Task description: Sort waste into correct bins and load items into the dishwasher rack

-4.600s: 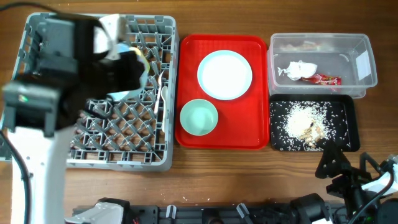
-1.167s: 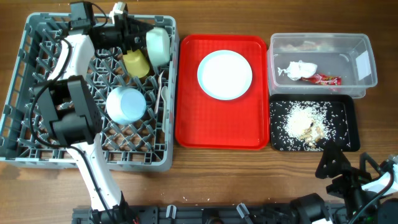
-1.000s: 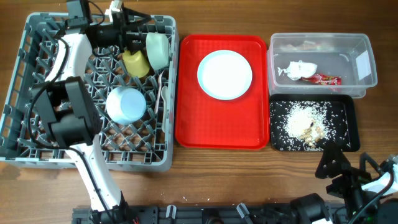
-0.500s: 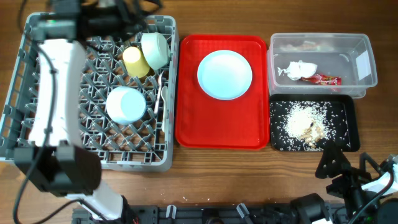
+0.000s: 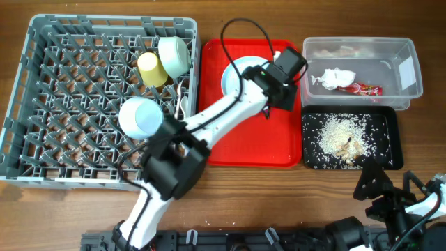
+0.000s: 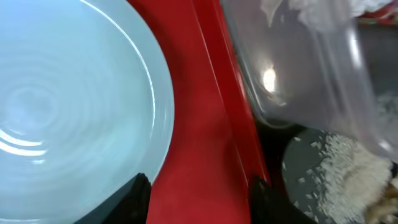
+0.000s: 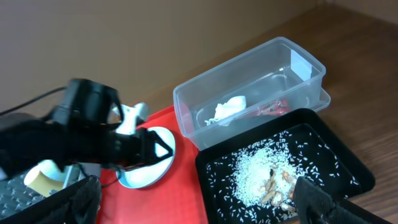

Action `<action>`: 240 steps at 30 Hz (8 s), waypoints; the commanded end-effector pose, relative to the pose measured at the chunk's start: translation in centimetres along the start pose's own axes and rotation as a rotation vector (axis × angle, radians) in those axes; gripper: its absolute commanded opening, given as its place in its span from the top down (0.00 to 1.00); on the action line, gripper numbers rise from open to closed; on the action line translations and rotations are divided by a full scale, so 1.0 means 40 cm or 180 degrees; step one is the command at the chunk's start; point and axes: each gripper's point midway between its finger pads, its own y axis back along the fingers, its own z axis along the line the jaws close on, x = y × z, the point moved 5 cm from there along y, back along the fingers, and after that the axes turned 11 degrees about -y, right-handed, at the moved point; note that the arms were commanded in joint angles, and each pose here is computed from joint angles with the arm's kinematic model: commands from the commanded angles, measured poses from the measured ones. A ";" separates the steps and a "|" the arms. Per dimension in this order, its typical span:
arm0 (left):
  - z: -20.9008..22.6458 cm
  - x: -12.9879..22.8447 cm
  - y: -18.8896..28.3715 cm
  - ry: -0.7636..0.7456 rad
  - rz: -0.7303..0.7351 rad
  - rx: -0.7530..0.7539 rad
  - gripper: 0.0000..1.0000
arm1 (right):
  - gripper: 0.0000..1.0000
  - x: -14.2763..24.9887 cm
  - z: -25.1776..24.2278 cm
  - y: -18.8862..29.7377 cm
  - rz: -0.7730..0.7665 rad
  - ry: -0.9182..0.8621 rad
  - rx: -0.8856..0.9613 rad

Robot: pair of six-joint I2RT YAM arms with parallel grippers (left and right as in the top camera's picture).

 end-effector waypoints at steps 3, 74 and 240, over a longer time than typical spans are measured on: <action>0.054 0.025 -0.123 -0.0036 -0.0012 -0.0506 0.54 | 0.00 -0.003 0.001 0.006 -0.0031 -0.0045 -0.0031; 1.186 0.511 0.604 0.3452 -0.0099 -0.1604 0.59 | 0.00 -0.003 0.001 0.006 -0.0031 -0.0045 -0.0031; 0.519 0.621 0.846 0.0970 -0.4910 -0.1830 0.00 | 0.00 0.256 -0.078 -0.378 -0.0870 0.1643 -0.0857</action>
